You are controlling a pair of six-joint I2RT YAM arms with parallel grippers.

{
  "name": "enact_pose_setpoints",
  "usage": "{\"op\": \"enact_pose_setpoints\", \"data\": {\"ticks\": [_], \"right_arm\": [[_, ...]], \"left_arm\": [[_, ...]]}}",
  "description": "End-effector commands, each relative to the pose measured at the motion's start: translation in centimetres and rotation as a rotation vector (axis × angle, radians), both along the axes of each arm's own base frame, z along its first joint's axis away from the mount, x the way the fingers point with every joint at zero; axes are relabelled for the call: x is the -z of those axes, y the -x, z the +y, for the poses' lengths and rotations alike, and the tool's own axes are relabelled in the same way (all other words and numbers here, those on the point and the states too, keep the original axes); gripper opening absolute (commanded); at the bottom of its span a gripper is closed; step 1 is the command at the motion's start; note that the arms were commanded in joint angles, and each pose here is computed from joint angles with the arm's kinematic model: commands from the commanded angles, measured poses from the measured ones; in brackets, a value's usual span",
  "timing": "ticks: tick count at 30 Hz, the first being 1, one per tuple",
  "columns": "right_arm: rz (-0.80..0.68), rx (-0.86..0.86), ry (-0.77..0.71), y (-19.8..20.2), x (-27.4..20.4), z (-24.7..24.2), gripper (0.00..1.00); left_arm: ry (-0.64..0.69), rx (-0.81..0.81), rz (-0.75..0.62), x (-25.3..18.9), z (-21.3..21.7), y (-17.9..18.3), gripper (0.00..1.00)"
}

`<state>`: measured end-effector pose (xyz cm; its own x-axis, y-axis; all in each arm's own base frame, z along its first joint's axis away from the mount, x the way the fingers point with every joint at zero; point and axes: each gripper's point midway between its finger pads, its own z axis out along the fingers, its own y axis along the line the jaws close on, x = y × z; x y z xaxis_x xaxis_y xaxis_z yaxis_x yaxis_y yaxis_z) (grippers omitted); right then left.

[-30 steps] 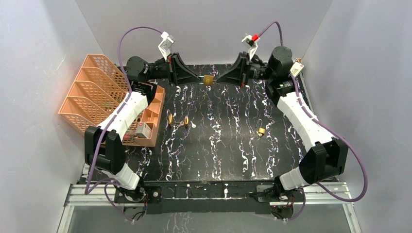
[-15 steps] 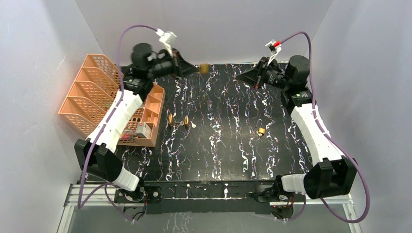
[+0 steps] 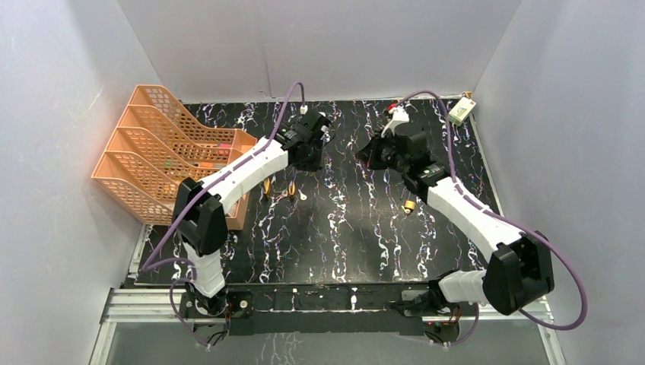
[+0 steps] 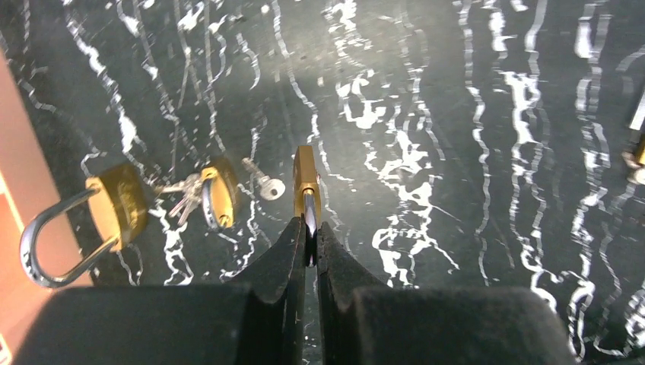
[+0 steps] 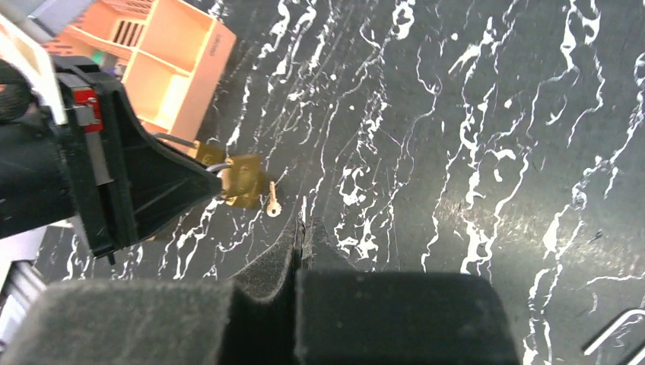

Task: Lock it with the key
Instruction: Place the lock at the center of the board.

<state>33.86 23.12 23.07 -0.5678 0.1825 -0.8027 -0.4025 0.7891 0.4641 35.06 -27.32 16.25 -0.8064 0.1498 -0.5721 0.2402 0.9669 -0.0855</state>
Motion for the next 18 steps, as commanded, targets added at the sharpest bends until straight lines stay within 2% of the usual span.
{"op": "enact_pose_setpoints", "data": {"ticks": [1, 9, 18], "right_arm": [[-0.015, 0.116, -0.001, -1.3, 1.6, 0.9, 0.00], [0.088, 0.117, -0.014, -0.4, 7.7, 5.3, 0.00], [0.080, 0.116, -0.057, -1.6, 10.3, 7.1, 0.00]], "left_arm": [[-0.110, -0.158, -0.039, -1.5, 2.2, -0.2, 0.00], [-0.073, -0.220, 0.095, 2.4, 0.9, 1.3, 0.00], [0.002, -0.246, 0.171, 5.1, -0.4, 2.4, 0.00]]}}
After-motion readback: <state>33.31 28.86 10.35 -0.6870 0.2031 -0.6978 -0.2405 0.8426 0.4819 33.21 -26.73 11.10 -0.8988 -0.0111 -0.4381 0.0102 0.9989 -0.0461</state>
